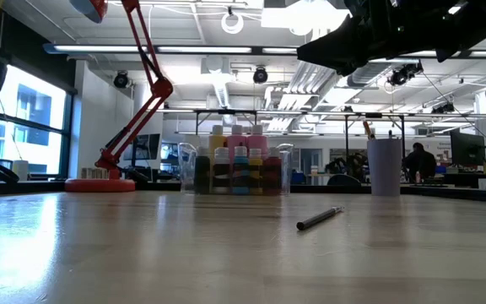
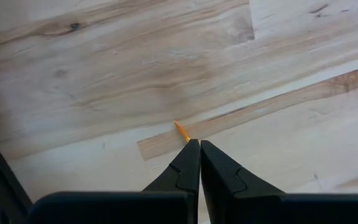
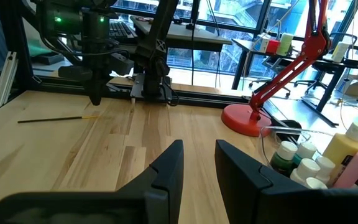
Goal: Pick & Place Paint Supplies
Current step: Put the black paint brush into the violet cup
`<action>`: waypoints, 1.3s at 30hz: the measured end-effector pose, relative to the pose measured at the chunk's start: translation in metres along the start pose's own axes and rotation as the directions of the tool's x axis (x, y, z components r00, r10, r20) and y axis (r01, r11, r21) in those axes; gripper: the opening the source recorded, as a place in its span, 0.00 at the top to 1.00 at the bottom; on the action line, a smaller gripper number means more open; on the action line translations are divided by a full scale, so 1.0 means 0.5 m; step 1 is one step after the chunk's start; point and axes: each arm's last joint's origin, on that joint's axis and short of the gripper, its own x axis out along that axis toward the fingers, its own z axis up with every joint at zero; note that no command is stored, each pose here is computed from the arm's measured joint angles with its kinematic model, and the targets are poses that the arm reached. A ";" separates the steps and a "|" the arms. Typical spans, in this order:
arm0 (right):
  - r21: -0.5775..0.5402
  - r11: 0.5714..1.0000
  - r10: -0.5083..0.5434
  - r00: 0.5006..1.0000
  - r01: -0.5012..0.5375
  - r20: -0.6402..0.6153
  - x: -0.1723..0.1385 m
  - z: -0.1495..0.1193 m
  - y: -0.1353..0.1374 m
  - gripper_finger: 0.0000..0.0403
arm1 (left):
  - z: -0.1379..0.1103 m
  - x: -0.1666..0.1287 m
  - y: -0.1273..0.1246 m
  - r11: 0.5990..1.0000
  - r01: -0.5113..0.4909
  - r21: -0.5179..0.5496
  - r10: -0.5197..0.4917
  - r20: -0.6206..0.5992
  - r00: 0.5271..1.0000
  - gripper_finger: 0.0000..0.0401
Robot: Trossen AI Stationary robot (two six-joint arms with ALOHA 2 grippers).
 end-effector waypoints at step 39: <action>-0.022 1.000 0.006 0.999 -0.007 -0.051 0.000 -0.010 0.001 0.79 | -0.012 0.031 -0.002 0.993 -0.090 -0.078 0.090 -0.006 0.996 0.51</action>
